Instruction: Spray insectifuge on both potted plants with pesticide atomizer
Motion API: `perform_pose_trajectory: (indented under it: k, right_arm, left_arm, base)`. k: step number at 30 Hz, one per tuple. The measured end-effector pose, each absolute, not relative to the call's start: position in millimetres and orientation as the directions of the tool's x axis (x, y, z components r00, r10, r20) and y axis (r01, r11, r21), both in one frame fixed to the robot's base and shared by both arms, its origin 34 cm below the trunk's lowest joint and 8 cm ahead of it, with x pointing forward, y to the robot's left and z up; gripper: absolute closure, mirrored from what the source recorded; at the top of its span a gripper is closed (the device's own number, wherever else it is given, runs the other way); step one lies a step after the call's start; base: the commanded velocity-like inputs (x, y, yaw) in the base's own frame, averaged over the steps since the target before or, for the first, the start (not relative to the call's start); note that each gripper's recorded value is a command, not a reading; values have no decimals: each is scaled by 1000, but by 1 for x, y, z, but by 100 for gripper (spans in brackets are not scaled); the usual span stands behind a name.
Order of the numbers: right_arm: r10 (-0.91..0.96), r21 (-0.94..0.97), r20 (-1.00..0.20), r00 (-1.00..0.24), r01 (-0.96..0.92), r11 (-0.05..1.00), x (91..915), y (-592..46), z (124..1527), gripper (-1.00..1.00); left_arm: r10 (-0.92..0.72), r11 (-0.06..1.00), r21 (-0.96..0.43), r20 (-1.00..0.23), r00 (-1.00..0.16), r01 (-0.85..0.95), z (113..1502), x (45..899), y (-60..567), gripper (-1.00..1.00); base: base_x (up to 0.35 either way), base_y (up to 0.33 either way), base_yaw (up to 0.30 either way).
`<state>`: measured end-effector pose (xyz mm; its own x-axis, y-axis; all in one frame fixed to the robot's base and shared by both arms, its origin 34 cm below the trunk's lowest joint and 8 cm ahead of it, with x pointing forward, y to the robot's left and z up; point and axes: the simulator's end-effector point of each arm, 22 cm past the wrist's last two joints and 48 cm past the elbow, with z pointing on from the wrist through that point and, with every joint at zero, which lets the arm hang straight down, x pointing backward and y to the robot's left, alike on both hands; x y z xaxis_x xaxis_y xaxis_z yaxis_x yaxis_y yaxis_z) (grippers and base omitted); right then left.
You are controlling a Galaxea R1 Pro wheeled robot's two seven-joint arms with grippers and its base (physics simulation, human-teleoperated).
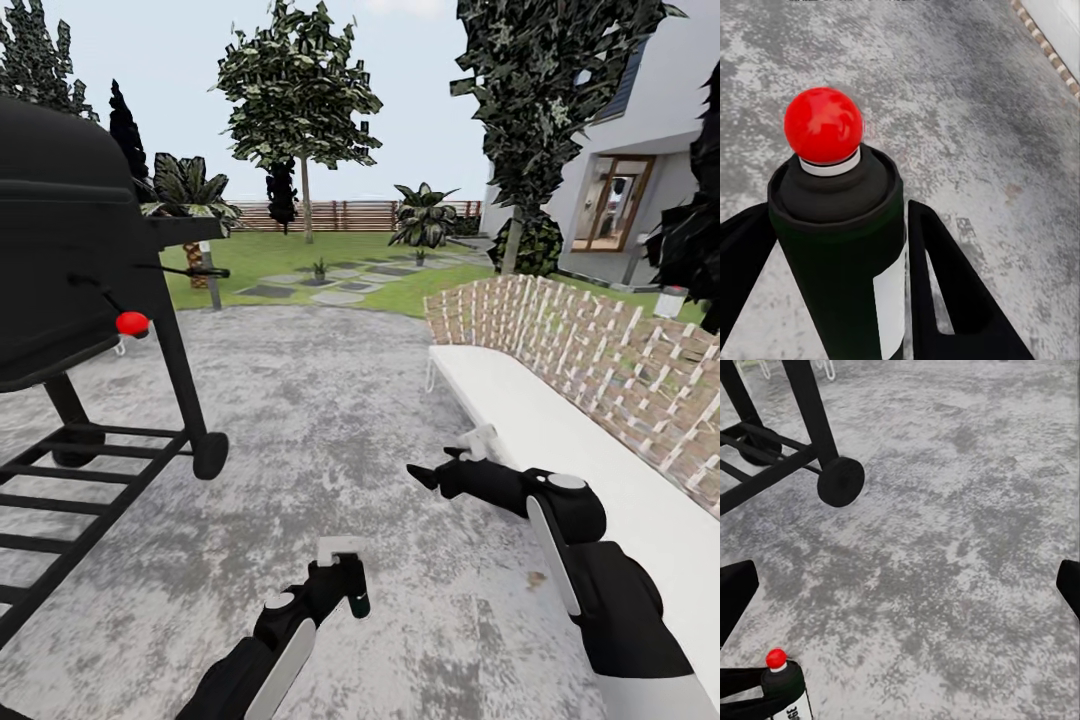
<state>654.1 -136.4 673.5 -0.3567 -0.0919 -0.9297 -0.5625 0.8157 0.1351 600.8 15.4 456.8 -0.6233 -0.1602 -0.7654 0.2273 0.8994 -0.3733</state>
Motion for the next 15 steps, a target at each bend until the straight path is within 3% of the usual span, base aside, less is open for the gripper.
perform_pose_trajectory:
  k: [6, 15]
  right_arm:
    - [-92, 127, -935, -342, -564, 816, 654, -137, 678, -100]
    - [-92, 121, -938, -333, -566, 815, 654, -136, 682, -100]
  left_arm:
    - [-157, 900, -372, -763, -627, 226, 454, 600, 16, 100]
    - [-164, 902, -368, -775, -610, 225, 457, 603, 18, 100]
  base:
    - [317, 106, 0]
    - [337, 12, 0]
